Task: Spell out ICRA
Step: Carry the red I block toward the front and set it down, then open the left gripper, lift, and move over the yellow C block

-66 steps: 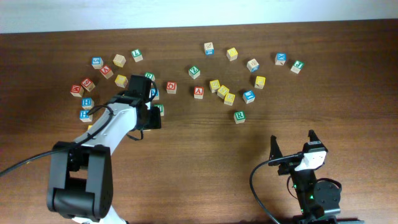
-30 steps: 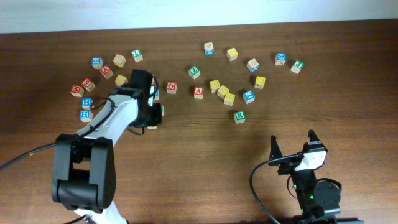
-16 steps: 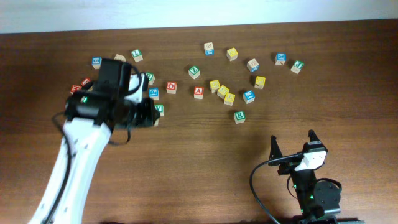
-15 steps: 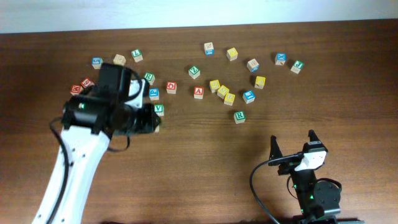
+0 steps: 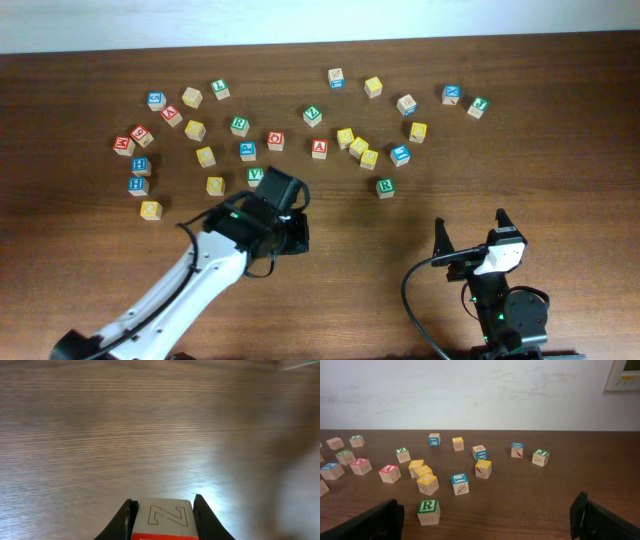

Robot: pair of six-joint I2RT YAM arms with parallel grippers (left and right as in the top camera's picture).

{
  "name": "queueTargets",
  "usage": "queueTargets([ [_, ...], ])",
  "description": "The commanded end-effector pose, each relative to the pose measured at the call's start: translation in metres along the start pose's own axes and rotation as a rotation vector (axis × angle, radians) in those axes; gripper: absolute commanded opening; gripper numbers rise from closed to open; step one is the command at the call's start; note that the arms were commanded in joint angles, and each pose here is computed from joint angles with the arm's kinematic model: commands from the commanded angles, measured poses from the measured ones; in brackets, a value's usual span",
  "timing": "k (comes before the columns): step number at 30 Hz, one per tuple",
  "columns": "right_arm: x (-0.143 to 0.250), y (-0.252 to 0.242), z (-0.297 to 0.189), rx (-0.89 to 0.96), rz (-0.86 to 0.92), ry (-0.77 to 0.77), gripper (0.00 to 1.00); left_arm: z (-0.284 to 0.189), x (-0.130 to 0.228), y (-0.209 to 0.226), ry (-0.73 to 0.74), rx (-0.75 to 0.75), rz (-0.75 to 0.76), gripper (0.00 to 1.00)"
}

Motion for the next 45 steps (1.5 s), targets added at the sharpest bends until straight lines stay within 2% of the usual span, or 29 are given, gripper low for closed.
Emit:
queueTargets([
  [1,0.002,-0.003,0.000,0.016,0.007,0.005,0.98,0.028,0.002,0.029,-0.041,-0.179,-0.033,0.08],
  [9,0.002,-0.003,0.000,0.016,0.007,0.005,0.98,0.076,0.010,0.023,0.057,-0.143,-0.041,0.09],
  [15,0.002,-0.003,0.000,0.016,0.007,0.005,0.98,0.083,0.010,0.024,0.061,-0.146,-0.041,0.13],
  [21,0.002,-0.003,0.000,0.016,0.007,0.005,0.98,0.081,0.005,0.020,0.051,-0.138,-0.041,0.28],
  [24,0.002,-0.003,0.000,0.016,0.007,0.005,0.98,0.077,0.000,0.016,0.038,-0.129,-0.040,0.40],
  [27,0.002,-0.003,0.000,0.016,0.007,0.005,0.98,0.071,-0.007,0.011,0.031,-0.124,-0.040,0.42],
  [30,0.002,-0.003,0.000,0.016,0.007,0.005,0.98,0.061,-0.015,0.005,0.028,-0.122,-0.040,0.42],
  [34,0.002,-0.003,0.000,0.016,0.007,0.005,0.98,0.023,-0.046,-0.017,-0.048,-0.070,0.008,0.47],
  [38,0.002,-0.003,0.000,0.016,0.007,0.005,0.98,-0.040,-0.089,-0.016,-0.178,-0.027,-0.058,0.51],
  [40,0.002,-0.003,0.000,0.016,0.007,0.005,0.98,-0.062,-0.106,0.000,-0.237,-0.032,-0.057,0.62],
  [41,0.002,-0.003,0.000,0.016,0.007,0.005,0.98,-0.068,-0.110,0.013,-0.248,-0.048,-0.063,0.65],
  [45,0.002,-0.003,0.000,0.016,0.007,0.005,0.98,-0.070,-0.101,0.071,-0.182,-0.205,-0.169,0.82],
])
Point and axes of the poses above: each gripper's point midway between its finger pads, its own z axis out along the fingers, its own y axis along the line the jaws close on, x = y × z, the point moved 3 cm from there along -z, back along the fingers, and after that the axes turned 2 degrees about -z, right-handed, at the moved point
